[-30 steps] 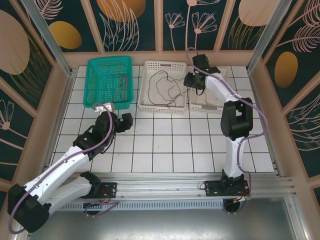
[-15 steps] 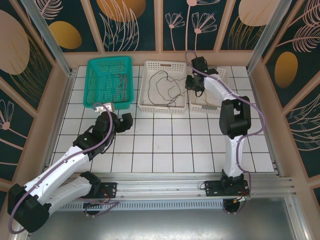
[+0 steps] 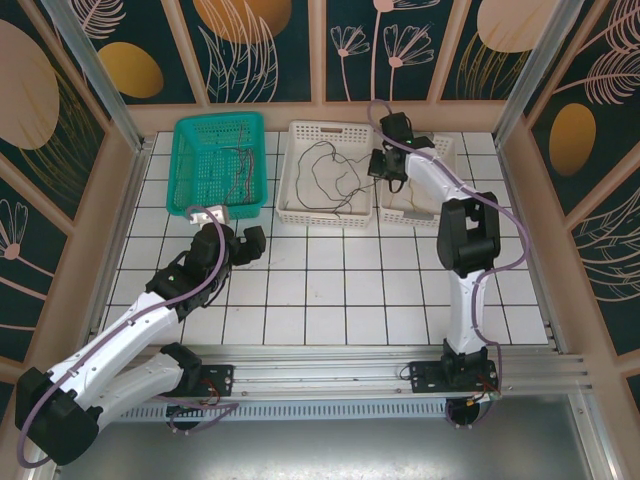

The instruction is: Untangle the cables

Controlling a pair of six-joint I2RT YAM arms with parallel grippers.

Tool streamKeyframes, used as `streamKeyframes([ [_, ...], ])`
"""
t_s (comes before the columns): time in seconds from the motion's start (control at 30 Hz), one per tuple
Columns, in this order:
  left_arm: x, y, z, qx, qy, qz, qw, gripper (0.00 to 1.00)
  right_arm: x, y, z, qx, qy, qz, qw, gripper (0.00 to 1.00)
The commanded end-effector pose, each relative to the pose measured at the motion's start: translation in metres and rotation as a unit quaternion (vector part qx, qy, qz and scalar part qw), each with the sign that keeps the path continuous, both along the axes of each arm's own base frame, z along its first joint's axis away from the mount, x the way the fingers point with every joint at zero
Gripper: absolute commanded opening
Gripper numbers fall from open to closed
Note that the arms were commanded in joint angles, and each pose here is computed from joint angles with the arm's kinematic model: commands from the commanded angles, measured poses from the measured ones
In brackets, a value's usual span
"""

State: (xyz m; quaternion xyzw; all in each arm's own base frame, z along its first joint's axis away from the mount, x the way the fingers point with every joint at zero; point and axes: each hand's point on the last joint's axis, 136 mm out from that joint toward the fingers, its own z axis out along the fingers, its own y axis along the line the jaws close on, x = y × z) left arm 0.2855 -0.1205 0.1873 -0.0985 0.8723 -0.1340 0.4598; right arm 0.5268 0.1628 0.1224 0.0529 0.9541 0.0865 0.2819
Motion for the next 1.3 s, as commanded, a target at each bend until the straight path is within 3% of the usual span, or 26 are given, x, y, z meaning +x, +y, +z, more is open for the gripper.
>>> streamKeyframes([
  [0.0, 0.003, 0.001, 0.003, 0.005, -0.012, 0.002, 1.000, 0.98, -0.001, 0.023, 0.046, -0.030, -0.054, 0.021, 0.998, 0.00],
  [0.17, 0.003, 0.001, 0.003, 0.005, -0.011, 0.002, 1.000, 0.98, -0.011, 0.082, 0.046, -0.026, -0.056, 0.085, 0.994, 0.00],
  [0.33, 0.002, 0.002, 0.004, 0.004, -0.012, 0.003, 1.000, 0.98, -0.021, 0.121, -0.003, 0.039, 0.020, 0.137, 0.990, 0.00],
  [0.5, 0.001, 0.003, 0.003, 0.004, -0.012, 0.004, 1.000, 0.99, -0.033, 0.143, -0.030, 0.062, 0.067, 0.175, 0.980, 0.14],
  [0.63, 0.001, 0.003, 0.004, 0.004, -0.014, 0.004, 1.000, 0.98, -0.035, 0.138, -0.005, 0.057, 0.035, 0.172, 0.983, 0.48],
  [0.93, 0.003, 0.003, 0.005, 0.007, -0.013, 0.005, 1.000, 0.98, -0.053, 0.130, 0.091, 0.080, -0.042, 0.195, 0.977, 0.75],
  [1.17, 0.003, 0.004, 0.006, 0.010, -0.013, 0.009, 1.000, 0.98, -0.072, 0.126, 0.129, 0.074, -0.071, 0.207, 0.973, 0.79],
  [1.27, 0.003, 0.007, 0.008, 0.011, -0.014, 0.018, 1.000, 0.98, -0.080, 0.110, 0.153, 0.075, -0.116, 0.183, 0.973, 0.79],
])
